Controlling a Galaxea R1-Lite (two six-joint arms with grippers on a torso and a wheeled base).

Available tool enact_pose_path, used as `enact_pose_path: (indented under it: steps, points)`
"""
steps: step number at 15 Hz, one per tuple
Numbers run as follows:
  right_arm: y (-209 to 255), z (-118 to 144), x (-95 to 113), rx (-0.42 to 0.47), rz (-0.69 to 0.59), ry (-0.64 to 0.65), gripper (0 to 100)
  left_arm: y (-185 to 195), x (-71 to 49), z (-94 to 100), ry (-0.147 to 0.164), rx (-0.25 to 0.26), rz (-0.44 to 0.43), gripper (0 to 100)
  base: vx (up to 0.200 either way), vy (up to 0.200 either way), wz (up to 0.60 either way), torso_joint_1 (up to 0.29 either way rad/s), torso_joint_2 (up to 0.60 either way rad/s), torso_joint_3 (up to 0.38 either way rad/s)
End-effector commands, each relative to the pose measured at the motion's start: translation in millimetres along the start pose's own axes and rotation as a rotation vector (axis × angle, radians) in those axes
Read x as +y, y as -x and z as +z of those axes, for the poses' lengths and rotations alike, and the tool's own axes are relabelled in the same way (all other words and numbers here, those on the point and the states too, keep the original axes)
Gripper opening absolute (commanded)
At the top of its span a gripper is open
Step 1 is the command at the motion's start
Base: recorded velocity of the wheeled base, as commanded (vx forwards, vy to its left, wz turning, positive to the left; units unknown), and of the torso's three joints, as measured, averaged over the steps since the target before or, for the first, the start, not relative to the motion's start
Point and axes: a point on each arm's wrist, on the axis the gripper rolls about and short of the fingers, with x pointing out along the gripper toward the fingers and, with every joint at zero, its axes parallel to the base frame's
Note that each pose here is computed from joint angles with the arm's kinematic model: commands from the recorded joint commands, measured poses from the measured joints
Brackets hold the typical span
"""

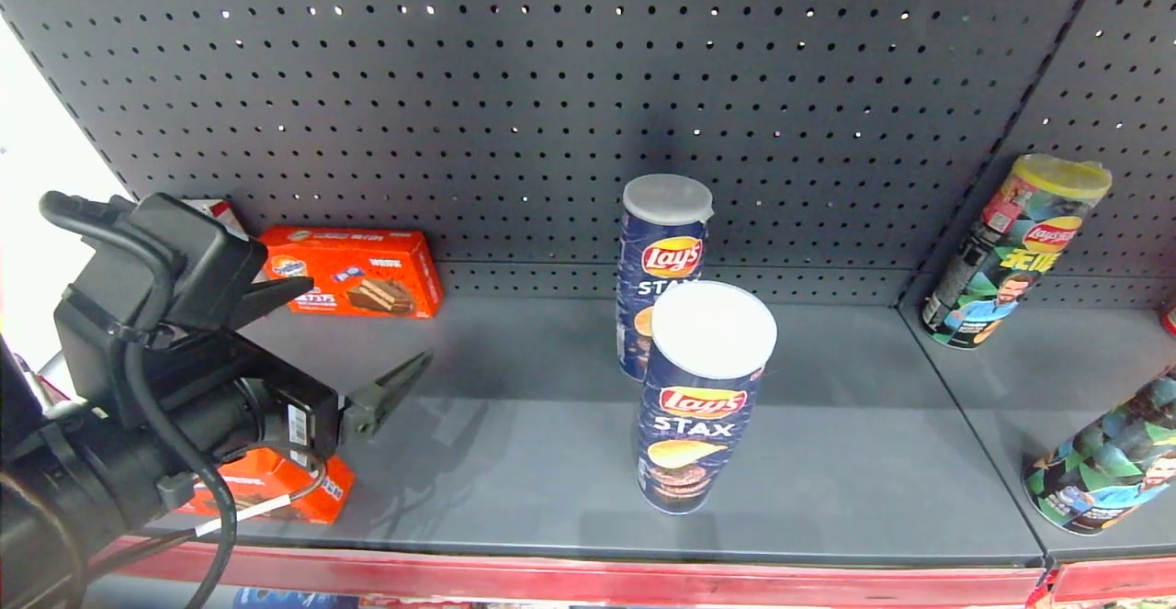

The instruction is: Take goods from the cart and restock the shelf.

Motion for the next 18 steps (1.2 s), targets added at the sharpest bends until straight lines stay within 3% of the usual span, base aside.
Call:
enact_pose_path:
  steps: [1, 3, 6, 11, 18]
  points:
    - [-51.7, 55.2, 6.1, 0.081, 0.145, -0.007, 100, 2.5, 1.4, 1.1, 0.008, -0.008, 0.006, 100, 0.000, 0.000, 0.00, 0.000, 0.00, 0.000]
    - [-69.6, 64.4, 11.8, 0.097, 0.252, 0.059, 100, 6.5, 2.1, -1.5, 0.033, -0.006, 0.008, 100, 0.000, 0.000, 0.00, 0.000, 0.00, 0.000]
    - [-93.2, 74.1, 24.6, 0.132, 0.379, 0.095, 100, 12.9, 3.3, -5.7, 0.033, -0.003, 0.014, 100, 0.000, 0.000, 0.00, 0.000, 0.00, 0.000]
    - [-147.9, 77.4, 58.3, 0.154, 0.515, 0.105, 100, 14.1, 4.6, -4.7, 0.035, -0.009, 0.019, 100, 0.000, 0.000, 0.00, 0.000, 0.00, 0.000]
    - [-191.8, 63.1, 99.4, 0.265, 0.629, 0.188, 100, 16.8, 4.7, -4.9, 0.034, -0.015, 0.017, 100, 0.000, 0.000, 0.00, 0.000, 0.00, 0.000]
